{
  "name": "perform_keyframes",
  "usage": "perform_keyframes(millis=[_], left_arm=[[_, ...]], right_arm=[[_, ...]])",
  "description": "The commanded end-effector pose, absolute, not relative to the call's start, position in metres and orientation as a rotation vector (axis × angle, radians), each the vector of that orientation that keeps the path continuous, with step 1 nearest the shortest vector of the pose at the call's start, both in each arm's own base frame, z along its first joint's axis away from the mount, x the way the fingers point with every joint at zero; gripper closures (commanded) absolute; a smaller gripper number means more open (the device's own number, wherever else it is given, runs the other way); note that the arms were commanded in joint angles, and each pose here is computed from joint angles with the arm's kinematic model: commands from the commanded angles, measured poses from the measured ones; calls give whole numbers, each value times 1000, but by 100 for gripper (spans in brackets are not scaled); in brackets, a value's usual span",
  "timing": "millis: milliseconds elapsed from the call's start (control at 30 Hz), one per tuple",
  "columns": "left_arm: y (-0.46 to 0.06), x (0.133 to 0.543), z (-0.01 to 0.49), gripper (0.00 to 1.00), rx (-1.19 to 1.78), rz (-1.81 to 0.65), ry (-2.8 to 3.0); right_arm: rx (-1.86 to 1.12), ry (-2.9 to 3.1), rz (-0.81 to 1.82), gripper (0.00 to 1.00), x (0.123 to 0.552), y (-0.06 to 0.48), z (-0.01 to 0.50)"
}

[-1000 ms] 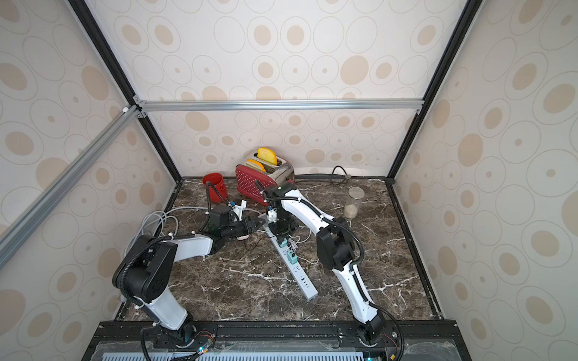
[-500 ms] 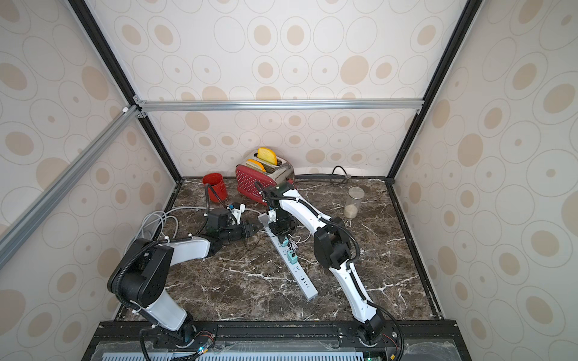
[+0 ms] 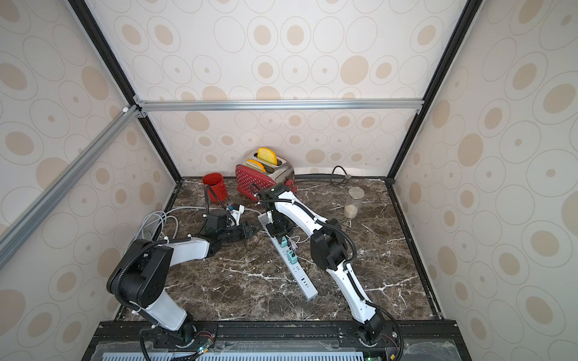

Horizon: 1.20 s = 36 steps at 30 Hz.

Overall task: Charge the bluetooth headset
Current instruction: Insert the plug into the socket.

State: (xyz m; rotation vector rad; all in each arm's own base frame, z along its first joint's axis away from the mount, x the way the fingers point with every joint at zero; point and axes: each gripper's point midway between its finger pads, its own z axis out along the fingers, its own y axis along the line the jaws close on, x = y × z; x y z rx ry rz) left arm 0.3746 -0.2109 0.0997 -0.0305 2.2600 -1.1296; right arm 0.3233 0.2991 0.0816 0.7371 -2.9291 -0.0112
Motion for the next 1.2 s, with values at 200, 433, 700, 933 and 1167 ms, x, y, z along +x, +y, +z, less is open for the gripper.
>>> perform_keyframes(millis=[200, 433, 700, 933, 1167], left_arm=[[-208, 378, 119, 53, 8, -1117, 2197], [-207, 378, 119, 54, 12, -1113, 2197], [-207, 379, 124, 55, 18, -1112, 2183], [-206, 378, 126, 55, 23, -1100, 2184], [-205, 378, 126, 56, 22, -1098, 2183]], right_arm=[[772, -2995, 14, 100, 359, 328, 23], [814, -3001, -36, 87, 362, 337, 22], [821, -3172, -160, 77, 378, 349, 82], [807, -3185, -171, 66, 376, 347, 91], [792, -3190, -122, 75, 372, 338, 99]])
